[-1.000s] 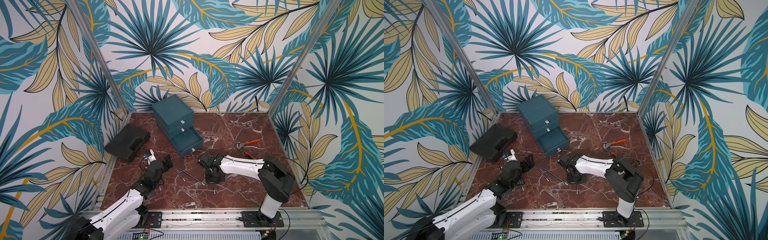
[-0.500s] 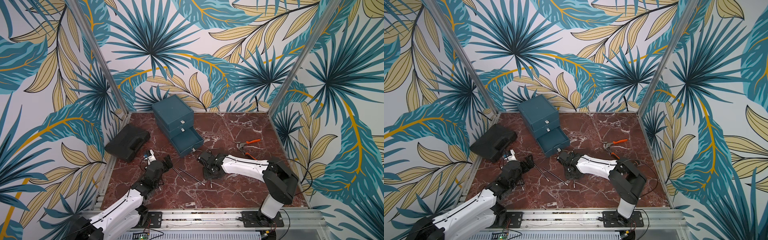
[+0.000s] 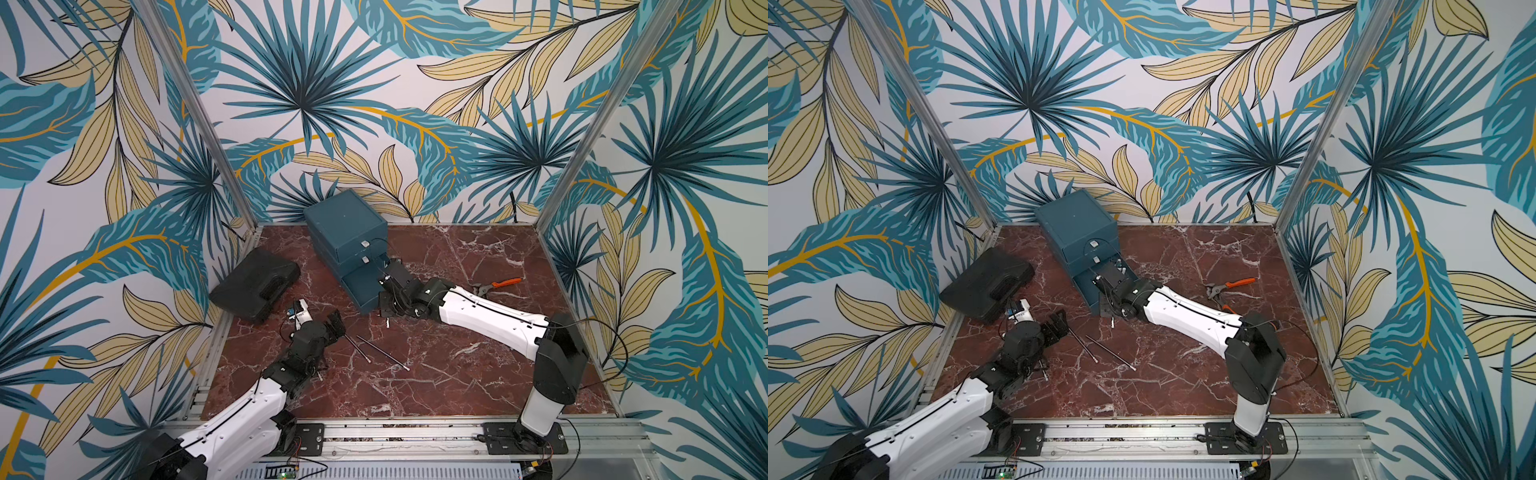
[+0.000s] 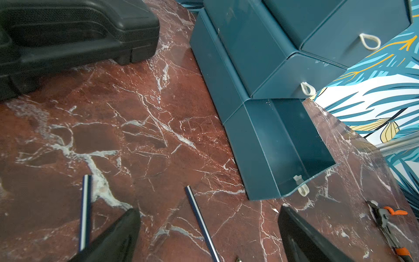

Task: Please place the pencils in the drawer according to their color
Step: Place the pencil in the drawer.

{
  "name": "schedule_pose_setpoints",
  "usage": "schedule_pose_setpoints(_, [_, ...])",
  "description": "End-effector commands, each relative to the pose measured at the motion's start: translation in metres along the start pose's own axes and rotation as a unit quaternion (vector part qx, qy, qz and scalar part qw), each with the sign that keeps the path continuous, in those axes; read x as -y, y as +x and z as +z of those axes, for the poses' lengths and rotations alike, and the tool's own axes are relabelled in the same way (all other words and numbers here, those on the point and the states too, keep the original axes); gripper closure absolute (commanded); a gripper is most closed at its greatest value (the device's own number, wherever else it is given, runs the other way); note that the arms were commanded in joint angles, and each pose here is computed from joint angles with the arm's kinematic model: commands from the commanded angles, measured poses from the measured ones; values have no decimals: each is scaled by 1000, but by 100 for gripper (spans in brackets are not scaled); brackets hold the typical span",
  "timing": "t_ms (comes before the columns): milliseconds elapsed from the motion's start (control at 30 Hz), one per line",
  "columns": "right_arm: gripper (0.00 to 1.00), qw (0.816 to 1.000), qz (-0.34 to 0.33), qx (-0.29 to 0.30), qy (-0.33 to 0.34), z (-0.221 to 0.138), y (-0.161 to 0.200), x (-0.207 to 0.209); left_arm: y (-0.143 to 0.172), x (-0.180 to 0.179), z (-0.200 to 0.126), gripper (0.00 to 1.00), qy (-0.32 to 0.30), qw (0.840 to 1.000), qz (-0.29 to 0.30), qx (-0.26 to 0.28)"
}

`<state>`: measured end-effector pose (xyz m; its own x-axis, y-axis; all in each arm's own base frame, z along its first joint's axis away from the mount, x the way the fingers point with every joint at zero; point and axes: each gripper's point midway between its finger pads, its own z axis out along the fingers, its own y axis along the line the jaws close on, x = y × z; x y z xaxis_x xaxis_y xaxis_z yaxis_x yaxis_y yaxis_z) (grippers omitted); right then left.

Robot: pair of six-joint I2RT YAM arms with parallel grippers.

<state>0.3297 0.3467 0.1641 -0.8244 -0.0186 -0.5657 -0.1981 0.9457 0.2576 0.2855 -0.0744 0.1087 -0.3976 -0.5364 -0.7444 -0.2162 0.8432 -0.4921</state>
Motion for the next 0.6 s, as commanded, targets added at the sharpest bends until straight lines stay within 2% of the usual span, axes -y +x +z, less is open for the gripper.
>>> schedule_pose_setpoints(0, [100, 999, 14, 34, 14, 6, -20, 1, -1, -4, 0, 0, -5, 1000, 6, 3])
schedule_pose_setpoints(167, [100, 996, 53, 72, -2, 7, -44, 0, 0, -4, 0, 0, -5, 1000, 6, 2])
schedule_pose_setpoints(500, [100, 987, 122, 93, -44, 30, -66, -7, 1, -6, 0, 0, -9, 1000, 6, 3])
schedule_pose_setpoints(567, [100, 985, 137, 98, -40, 38, -76, 4, 0, -6, 0, 0, -9, 1000, 7, 4])
